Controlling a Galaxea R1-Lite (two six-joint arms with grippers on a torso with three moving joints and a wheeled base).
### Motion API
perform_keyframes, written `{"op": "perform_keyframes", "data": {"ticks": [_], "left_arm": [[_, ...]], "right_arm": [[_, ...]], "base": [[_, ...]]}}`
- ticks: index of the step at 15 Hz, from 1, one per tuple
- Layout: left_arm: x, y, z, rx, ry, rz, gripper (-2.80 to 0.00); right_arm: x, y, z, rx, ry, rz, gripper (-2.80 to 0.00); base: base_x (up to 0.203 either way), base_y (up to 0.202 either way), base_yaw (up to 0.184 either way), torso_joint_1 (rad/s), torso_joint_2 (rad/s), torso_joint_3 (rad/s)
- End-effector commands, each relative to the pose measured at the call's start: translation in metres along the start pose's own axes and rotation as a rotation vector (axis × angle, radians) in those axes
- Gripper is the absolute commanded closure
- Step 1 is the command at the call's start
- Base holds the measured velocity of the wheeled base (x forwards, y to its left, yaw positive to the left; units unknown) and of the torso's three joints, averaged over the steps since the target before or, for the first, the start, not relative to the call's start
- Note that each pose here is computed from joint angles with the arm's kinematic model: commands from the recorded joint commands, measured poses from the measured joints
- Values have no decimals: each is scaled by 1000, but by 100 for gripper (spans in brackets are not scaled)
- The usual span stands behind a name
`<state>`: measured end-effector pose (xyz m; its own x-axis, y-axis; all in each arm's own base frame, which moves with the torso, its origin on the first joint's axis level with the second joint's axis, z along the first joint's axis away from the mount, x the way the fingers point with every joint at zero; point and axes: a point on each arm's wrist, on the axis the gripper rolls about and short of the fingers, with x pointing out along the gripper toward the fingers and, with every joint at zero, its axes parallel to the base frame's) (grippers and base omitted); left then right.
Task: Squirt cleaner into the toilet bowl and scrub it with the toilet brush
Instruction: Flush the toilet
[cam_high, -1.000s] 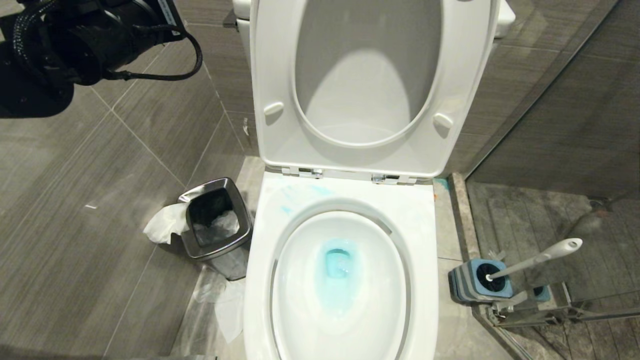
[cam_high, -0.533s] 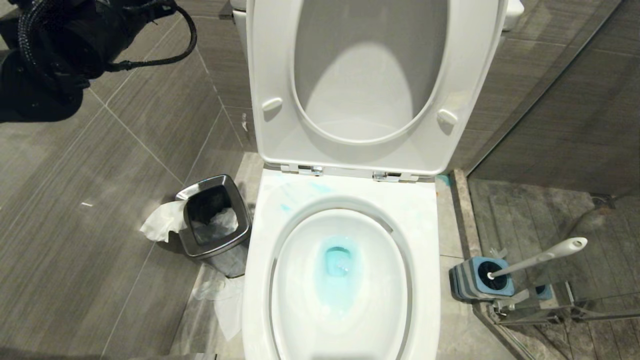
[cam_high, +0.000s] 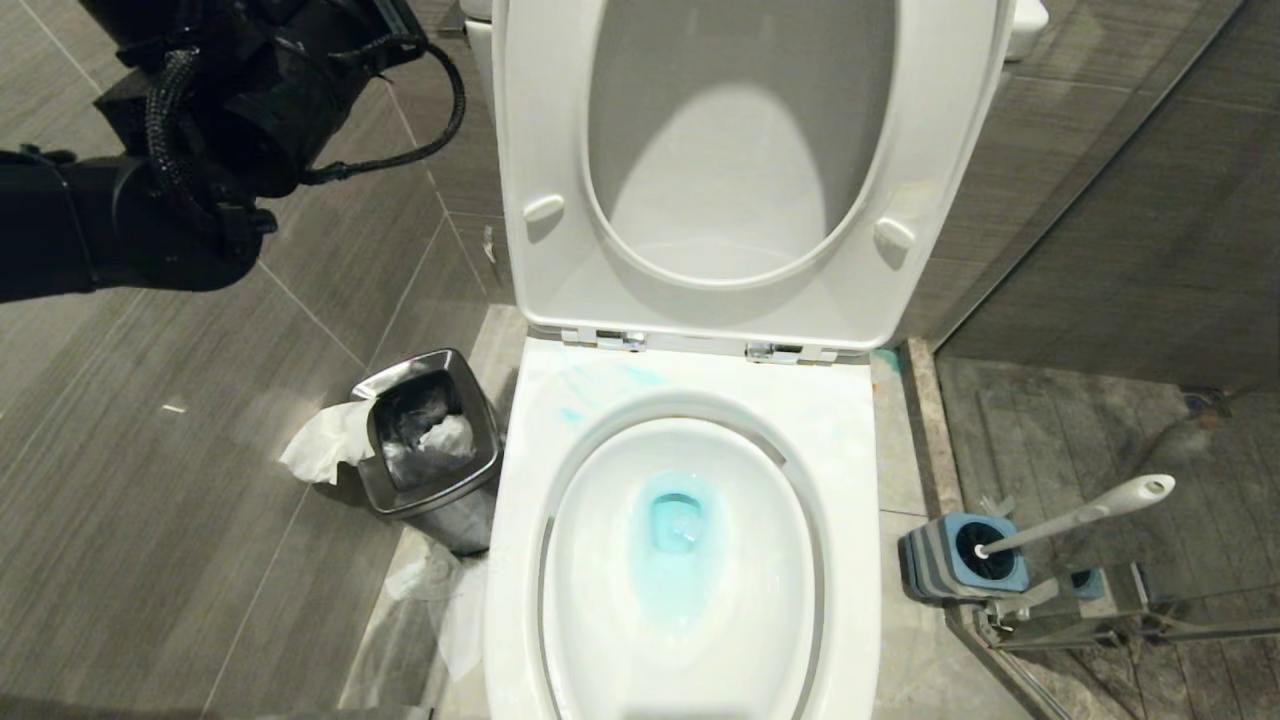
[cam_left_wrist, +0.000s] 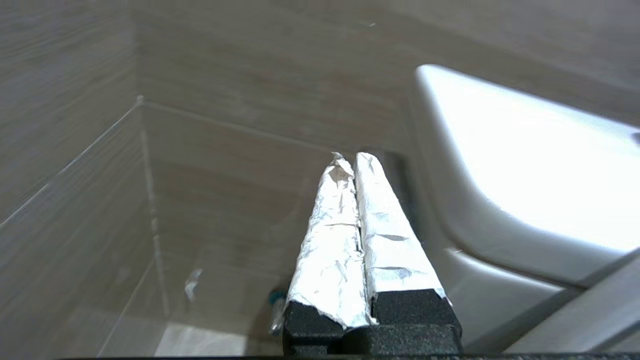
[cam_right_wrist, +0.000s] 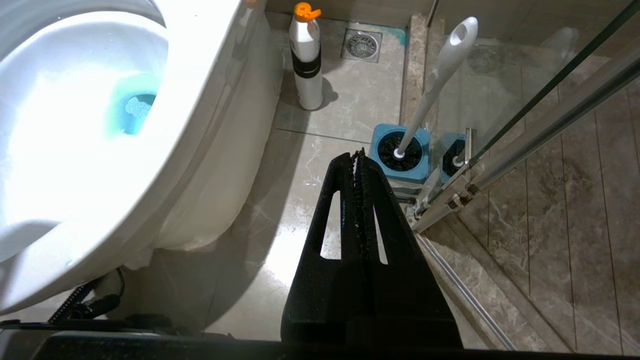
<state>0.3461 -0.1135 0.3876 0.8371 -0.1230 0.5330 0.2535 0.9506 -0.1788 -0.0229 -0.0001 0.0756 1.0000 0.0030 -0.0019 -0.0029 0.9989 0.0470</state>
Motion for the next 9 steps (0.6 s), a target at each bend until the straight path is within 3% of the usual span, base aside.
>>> {"op": "perform_keyframes", "data": {"ticks": [1, 4, 9], "left_arm": [[1, -8, -5, -12, -38, -21, 0], [2, 2, -2, 57, -53, 16, 0], [6, 22, -3, 94, -55, 66, 0]], "right_arm": [[0, 0, 0, 1, 2, 0, 0], [0, 0, 0, -1, 3, 0, 0], [0, 0, 0, 1, 1, 0, 0]], "base": [[0, 0, 0, 0, 0, 0], [0, 0, 0, 0, 0, 0], [0, 0, 0, 1, 1, -18]]}}
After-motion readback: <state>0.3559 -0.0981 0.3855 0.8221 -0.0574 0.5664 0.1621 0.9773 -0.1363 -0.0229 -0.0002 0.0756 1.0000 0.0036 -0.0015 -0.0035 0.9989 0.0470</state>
